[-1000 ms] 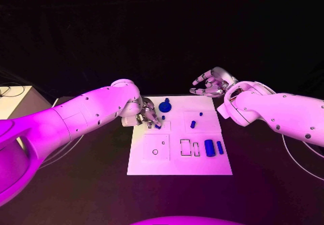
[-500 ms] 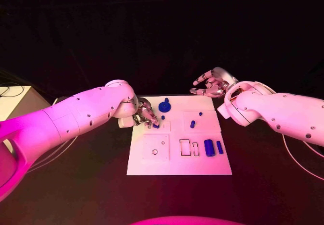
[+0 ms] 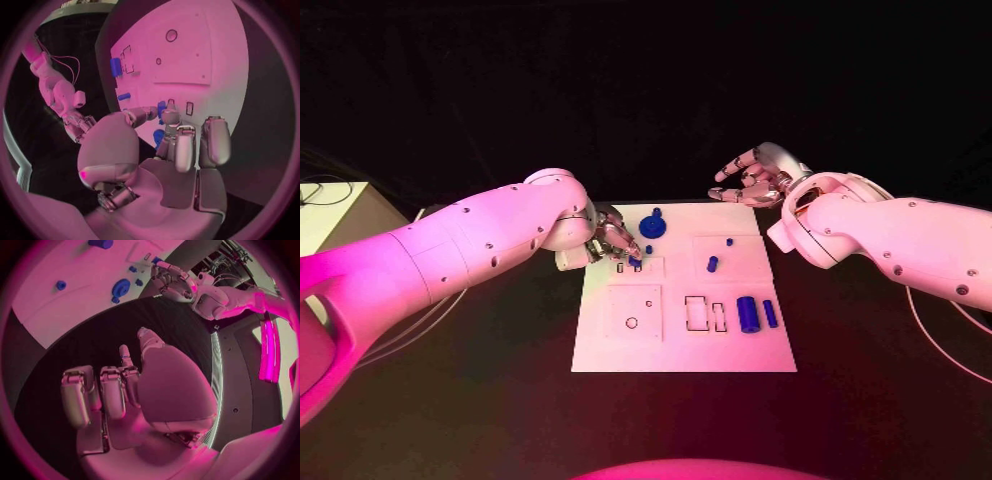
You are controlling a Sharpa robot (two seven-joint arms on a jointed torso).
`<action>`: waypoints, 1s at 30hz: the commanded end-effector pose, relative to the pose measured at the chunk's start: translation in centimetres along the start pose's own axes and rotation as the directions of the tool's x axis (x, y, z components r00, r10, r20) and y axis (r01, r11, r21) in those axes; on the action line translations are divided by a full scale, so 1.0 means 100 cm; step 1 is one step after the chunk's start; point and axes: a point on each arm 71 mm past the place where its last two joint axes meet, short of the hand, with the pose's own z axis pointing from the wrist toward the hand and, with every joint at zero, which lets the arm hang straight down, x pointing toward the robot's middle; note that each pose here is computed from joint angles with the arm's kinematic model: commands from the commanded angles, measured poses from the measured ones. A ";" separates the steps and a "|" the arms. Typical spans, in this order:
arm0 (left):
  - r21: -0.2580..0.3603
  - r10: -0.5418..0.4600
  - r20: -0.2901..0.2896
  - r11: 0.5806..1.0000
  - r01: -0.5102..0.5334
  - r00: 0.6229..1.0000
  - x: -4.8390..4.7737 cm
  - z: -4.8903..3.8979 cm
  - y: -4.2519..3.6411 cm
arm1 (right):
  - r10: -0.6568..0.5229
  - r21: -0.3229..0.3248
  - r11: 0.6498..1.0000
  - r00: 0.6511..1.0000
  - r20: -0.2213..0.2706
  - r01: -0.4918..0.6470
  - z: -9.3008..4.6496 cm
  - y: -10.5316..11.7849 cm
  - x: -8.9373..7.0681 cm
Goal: Assemble the parts on the task board
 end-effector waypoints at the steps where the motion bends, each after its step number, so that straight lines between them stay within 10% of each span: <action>1: 0.006 0.032 0.037 0.999 -0.032 0.999 -0.0004 0.0008 -0.0048 | -0.010 -0.009 1.000 1.000 -0.010 0.010 0.000 0.001 0.001; 30: -0.026 0.129 0.052 0.991 -0.128 0.990 0.0067 0.0081 -0.0118 | -0.007 -0.020 1.000 1.000 -0.008 0.007 0.000 0.003 0.002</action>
